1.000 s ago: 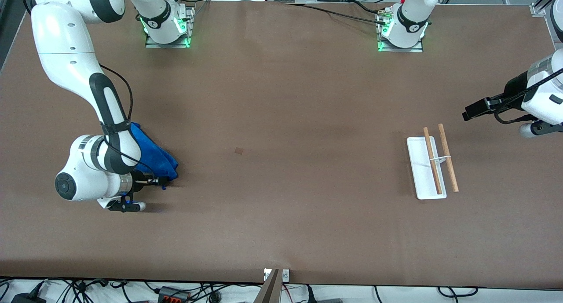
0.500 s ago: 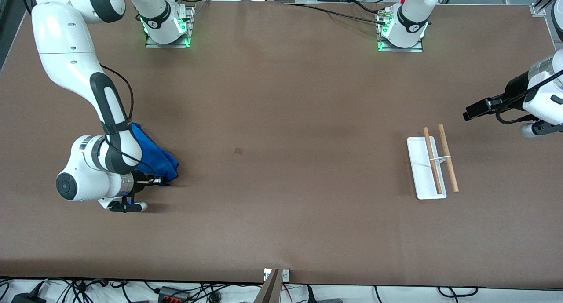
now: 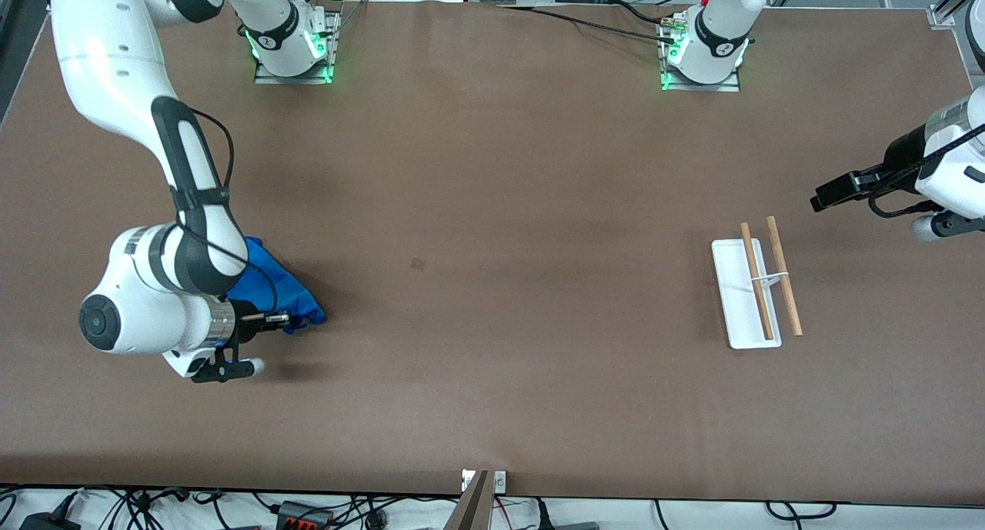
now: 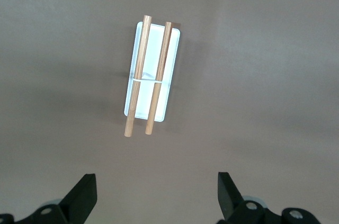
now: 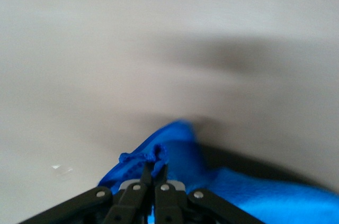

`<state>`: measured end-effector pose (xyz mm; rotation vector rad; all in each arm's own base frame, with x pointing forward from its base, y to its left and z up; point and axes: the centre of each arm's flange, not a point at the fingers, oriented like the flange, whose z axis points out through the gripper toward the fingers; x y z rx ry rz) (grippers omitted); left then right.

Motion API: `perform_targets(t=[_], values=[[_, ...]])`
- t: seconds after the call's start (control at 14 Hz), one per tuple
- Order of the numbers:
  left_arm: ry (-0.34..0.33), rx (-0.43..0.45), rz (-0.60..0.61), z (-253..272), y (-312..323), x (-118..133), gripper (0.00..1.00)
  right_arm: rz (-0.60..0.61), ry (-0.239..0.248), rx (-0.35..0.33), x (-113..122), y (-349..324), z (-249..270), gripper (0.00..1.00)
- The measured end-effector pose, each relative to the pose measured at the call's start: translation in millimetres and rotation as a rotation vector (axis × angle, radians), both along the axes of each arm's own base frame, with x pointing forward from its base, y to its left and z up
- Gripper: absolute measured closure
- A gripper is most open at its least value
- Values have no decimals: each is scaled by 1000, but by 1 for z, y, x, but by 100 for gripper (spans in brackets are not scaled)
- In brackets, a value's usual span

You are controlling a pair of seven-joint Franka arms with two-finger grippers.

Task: Pass towel and hang on rack
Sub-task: 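Lift the towel with the right gripper toward the rack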

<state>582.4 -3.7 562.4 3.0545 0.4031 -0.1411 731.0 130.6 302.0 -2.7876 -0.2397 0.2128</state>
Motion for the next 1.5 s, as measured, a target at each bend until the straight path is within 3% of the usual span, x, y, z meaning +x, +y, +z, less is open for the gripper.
perform_targets(t=[0.21,0.5,0.86,1.29,1.5], values=[[1,-3,0,0,0,0,0,73,-17,229,-13,80,75,97],[3,-13,2,0,-1,0,0,197,-72,438,-45,173,154,97],[4,-13,2,0,-1,0,0,212,-278,659,-79,260,238,97],[4,-13,0,0,-2,0,0,200,-407,774,-120,338,268,97],[11,-14,-12,-1,-9,-1,0,207,-425,797,-143,373,264,97]])
